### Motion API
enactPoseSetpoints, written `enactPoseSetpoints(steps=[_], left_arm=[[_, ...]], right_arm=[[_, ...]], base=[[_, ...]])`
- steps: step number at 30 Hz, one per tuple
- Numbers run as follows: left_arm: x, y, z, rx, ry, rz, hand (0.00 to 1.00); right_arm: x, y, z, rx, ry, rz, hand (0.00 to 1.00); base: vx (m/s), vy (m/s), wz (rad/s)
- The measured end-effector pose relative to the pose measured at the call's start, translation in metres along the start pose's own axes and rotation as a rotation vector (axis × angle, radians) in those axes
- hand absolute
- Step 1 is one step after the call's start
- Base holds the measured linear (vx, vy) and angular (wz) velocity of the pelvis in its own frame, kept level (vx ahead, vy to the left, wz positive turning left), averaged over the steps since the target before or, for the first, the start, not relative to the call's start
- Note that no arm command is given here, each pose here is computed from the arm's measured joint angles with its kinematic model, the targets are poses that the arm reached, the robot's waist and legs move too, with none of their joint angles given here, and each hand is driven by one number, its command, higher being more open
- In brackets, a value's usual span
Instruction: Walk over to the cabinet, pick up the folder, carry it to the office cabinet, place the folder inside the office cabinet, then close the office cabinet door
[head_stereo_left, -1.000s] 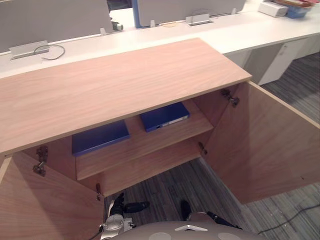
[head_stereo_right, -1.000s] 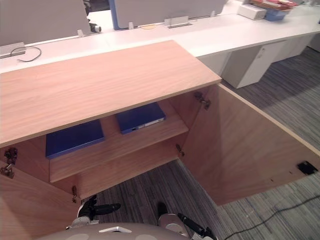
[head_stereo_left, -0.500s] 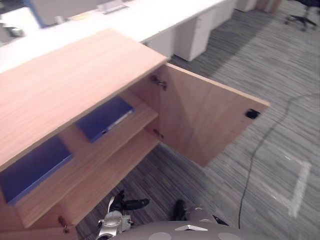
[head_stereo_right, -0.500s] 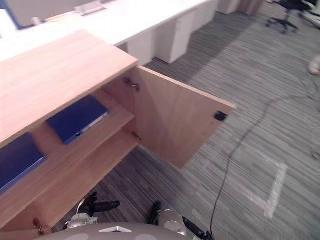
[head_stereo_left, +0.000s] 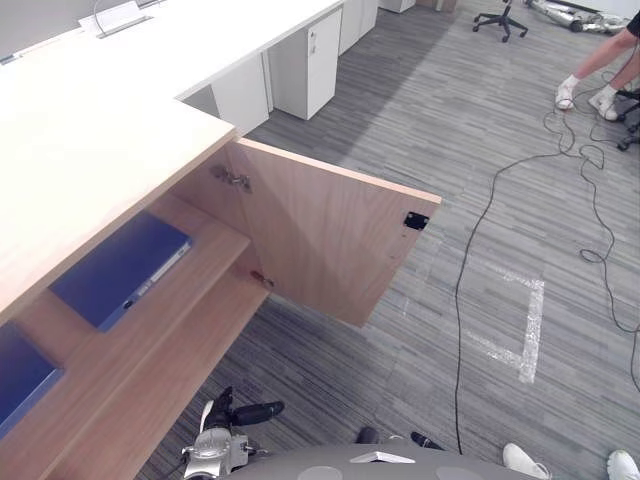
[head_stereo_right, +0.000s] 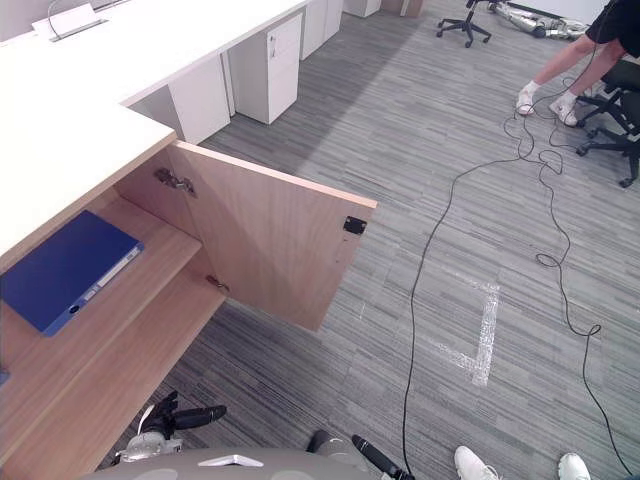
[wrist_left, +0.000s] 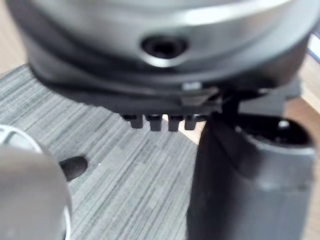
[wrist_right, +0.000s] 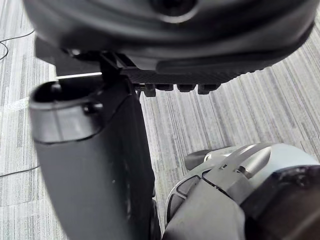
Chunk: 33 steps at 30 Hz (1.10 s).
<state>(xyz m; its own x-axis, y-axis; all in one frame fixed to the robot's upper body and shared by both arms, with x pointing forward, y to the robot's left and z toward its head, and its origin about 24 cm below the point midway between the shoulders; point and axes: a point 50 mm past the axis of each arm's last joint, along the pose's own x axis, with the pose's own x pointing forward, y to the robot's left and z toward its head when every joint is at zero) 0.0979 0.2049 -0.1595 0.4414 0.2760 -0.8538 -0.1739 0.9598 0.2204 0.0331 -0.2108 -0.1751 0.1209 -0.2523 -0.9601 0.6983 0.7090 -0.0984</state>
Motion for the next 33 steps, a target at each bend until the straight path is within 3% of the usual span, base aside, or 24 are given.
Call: enactPoseSetpoints(steps=[12,14,17,21,24,28,33], left_arm=[[0.000,0.002,-0.003,0.008,0.016,0.006,1.00],[0.000,0.005,-0.003,0.010,0.020,0.018,1.00],[0.000,0.012,-0.007,0.030,0.032,0.042,1.00],[-0.001,0.030,-0.013,0.045,0.045,0.091,1.00],[-0.006,0.032,-0.030,0.093,0.084,0.093,1.00],[-0.009,0.047,-0.037,0.130,0.106,0.122,1.00],[-0.006,0.033,-0.030,0.189,0.079,0.067,1.00]], right_arm=[[-0.001,0.004,0.003,0.001,-0.037,0.002,1.00],[-0.004,0.011,0.017,-0.044,-0.118,0.020,1.00],[-0.025,0.045,0.073,-0.096,-0.400,0.127,1.00],[-0.079,0.073,0.152,-0.049,-0.820,0.252,1.00],[-0.112,0.068,0.203,-0.056,-1.063,0.238,1.00],[-0.128,0.077,0.219,-0.086,-1.155,0.227,1.00],[-0.136,0.082,0.228,-0.272,-1.215,0.223,1.00]], base=[[0.03,0.089,0.13],[0.04,0.083,-0.17],[0.02,0.068,-0.14],[0.04,0.105,-0.02],[0.06,0.130,0.07],[0.06,0.086,0.08],[0.02,-0.024,-0.05]])
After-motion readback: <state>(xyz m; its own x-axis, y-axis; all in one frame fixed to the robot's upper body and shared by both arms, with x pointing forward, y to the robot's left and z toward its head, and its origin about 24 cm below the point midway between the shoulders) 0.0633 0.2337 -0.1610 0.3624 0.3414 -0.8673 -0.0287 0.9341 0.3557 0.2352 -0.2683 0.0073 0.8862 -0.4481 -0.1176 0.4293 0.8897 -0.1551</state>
